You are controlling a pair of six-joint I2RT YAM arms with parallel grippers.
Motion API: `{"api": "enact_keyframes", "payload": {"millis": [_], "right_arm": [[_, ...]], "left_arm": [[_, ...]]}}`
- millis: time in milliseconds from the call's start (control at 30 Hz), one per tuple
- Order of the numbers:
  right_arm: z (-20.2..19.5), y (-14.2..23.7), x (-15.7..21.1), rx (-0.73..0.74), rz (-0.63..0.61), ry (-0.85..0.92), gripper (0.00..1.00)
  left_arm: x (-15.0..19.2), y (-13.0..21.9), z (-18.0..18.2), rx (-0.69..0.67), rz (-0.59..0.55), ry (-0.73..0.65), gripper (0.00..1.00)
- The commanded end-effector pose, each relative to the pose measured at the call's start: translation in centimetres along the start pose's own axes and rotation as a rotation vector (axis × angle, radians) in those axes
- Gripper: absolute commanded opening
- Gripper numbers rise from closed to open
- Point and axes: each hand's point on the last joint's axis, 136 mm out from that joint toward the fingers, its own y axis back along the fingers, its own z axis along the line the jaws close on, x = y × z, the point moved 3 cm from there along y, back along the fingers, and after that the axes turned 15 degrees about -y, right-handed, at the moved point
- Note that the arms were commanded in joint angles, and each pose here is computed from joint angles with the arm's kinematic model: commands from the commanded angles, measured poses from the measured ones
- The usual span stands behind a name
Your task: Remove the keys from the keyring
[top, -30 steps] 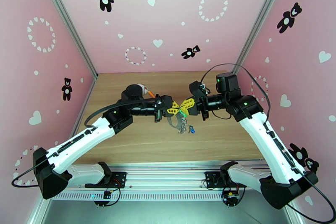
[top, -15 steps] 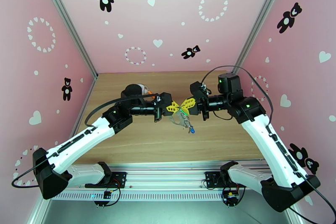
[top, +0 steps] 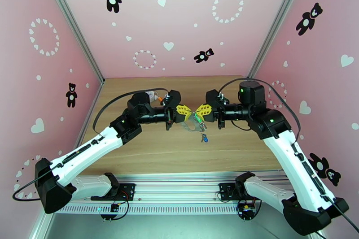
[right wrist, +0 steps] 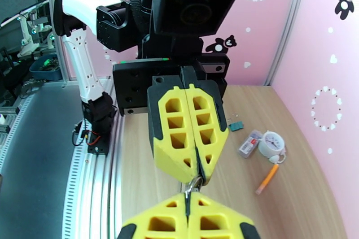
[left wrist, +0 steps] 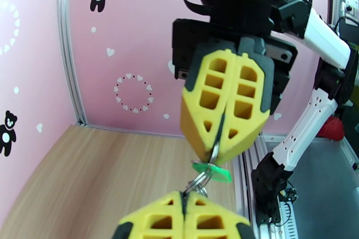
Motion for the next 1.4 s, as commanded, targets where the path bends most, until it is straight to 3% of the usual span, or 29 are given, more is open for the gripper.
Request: {"api": "enact_keyframes", "payload": {"millis": [0, 500, 700, 800, 1000, 1367], "right_arm": [[0.1, -0.1, 0.1, 0.024, 0.002, 0.052, 0.00], [-0.8, -0.9, 0.9, 0.060, 0.034, 0.067, 0.00], [-1.2, -1.6, 1.2, 0.056, 0.052, 0.065, 0.00], [-1.0, -1.4, 0.3, 0.052, 0.023, 0.077, 0.00], [-0.5, -1.8, 0.5, -0.029, 0.075, 0.048, 0.00], [0.4, -2.2, 0.4, -0.145, 0.077, -0.005, 0.00]], "left_arm": [[-1.9, 0.7, 0.8, -0.053, -0.061, 0.033, 0.00], [-3.7, 1.0, 1.4, -0.065, -0.121, 0.118, 0.00], [-3.6, 0.8, 1.7, -0.080, -0.113, 0.133, 0.00], [-2.3, 0.7, 1.9, -0.101, -0.055, 0.110, 0.00], [0.6, 2.1, 0.1, -0.073, 0.068, -0.110, 0.32], [2.2, 1.9, -0.4, 0.009, 0.152, -0.298, 0.41]]}}
